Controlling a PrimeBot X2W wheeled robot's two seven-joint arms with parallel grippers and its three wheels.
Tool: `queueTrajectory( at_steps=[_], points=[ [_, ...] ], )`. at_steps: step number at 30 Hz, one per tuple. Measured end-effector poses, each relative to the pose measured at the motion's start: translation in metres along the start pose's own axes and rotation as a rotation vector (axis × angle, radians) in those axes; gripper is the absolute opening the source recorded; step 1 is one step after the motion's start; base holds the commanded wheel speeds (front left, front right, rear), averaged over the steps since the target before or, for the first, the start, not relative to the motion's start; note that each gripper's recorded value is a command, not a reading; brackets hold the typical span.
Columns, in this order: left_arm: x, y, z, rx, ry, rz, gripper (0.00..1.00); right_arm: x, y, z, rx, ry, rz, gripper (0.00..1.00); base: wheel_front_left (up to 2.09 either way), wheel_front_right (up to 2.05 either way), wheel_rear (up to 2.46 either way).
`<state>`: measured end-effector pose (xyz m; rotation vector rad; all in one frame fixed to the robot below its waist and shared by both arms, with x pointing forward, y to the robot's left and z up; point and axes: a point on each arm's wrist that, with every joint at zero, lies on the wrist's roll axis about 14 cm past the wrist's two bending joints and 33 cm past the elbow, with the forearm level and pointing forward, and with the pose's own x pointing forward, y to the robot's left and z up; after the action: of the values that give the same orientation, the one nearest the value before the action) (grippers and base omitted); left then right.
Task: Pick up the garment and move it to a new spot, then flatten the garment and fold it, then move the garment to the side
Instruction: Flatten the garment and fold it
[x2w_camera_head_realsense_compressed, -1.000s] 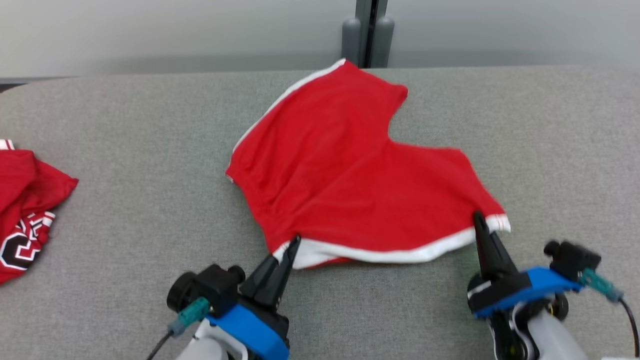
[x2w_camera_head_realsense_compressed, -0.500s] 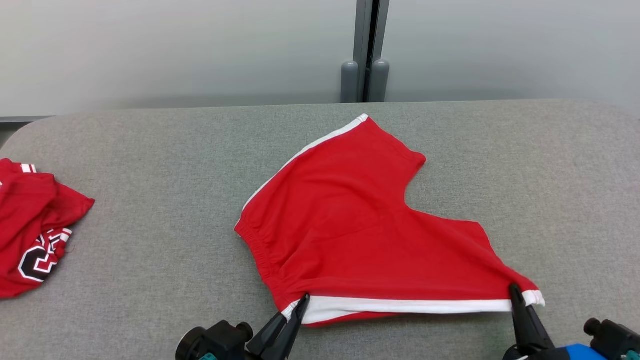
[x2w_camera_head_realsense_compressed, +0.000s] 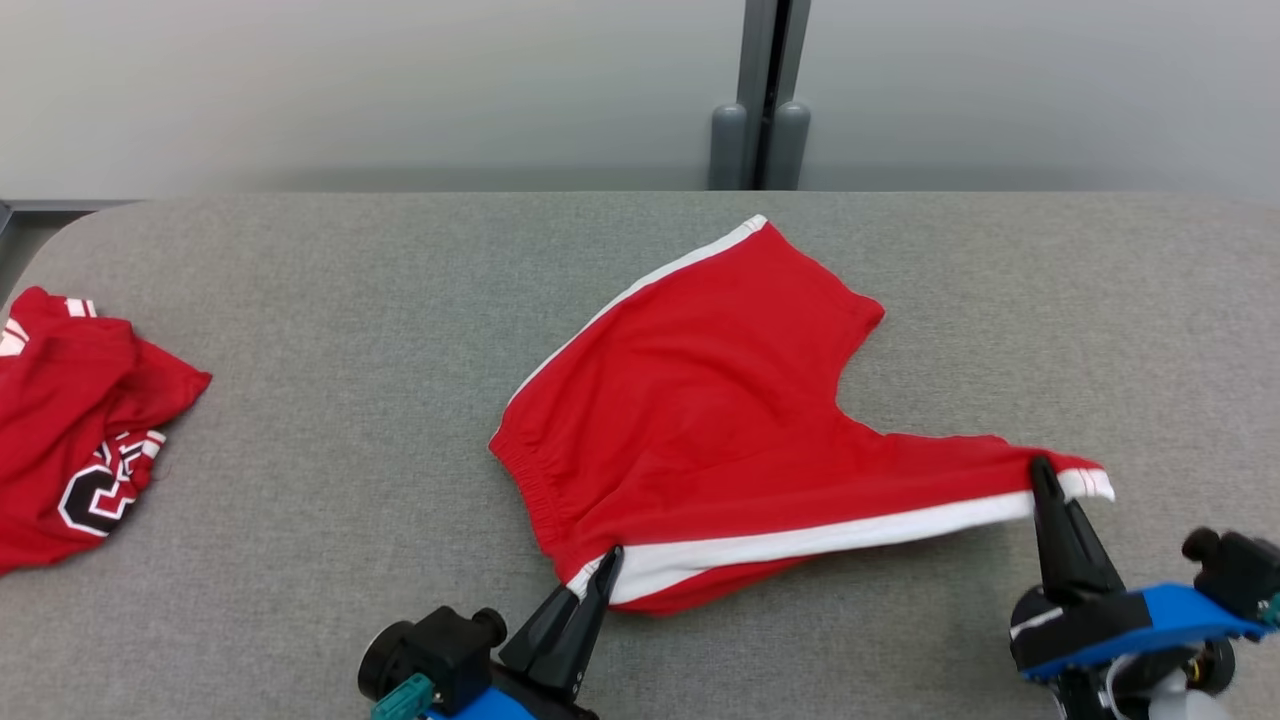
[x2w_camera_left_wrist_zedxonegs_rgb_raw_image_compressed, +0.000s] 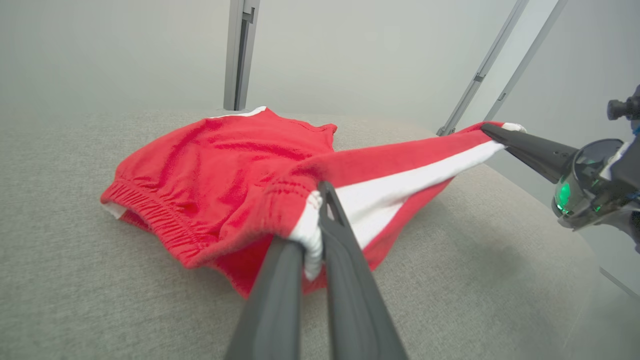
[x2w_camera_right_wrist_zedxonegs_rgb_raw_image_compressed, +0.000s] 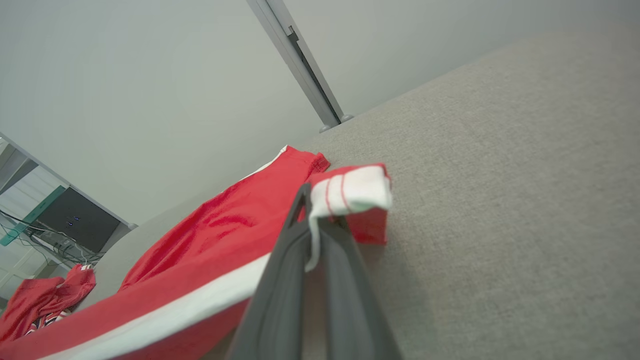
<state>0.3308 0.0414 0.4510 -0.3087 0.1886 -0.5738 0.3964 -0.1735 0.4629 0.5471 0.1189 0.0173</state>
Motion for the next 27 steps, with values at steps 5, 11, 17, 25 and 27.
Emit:
queueTrajectory(
  at_steps=[5, 11, 17, 25, 27],
  points=[
    [0.007, 0.006, 0.009, -0.006, -0.028, 0.019, 0.0, 0.031, 0.023, 0.002, -0.043, 0.019, 0.066, 0.0, 0.0, 0.0, 0.0],
    [0.02, 0.021, 0.023, -0.01, -0.068, 0.057, 0.0, 0.079, 0.047, -0.002, -0.086, 0.064, 0.118, 0.0, 0.0, 0.0, 0.0],
    [0.03, 0.042, 0.03, -0.028, -0.088, 0.115, 0.0, 0.125, 0.069, -0.014, -0.127, 0.122, 0.159, 0.0, 0.0, 0.0, 0.0],
    [0.048, 0.072, 0.039, -0.036, -0.107, 0.175, 0.0, 0.185, 0.088, -0.029, -0.204, 0.184, 0.187, 0.0, 0.0, 0.0, 0.0],
    [0.051, 0.078, 0.04, -0.037, -0.108, 0.186, 0.0, 0.198, 0.089, -0.033, -0.221, 0.194, 0.187, 0.0, 0.0, 0.0, 0.0]
  ],
)
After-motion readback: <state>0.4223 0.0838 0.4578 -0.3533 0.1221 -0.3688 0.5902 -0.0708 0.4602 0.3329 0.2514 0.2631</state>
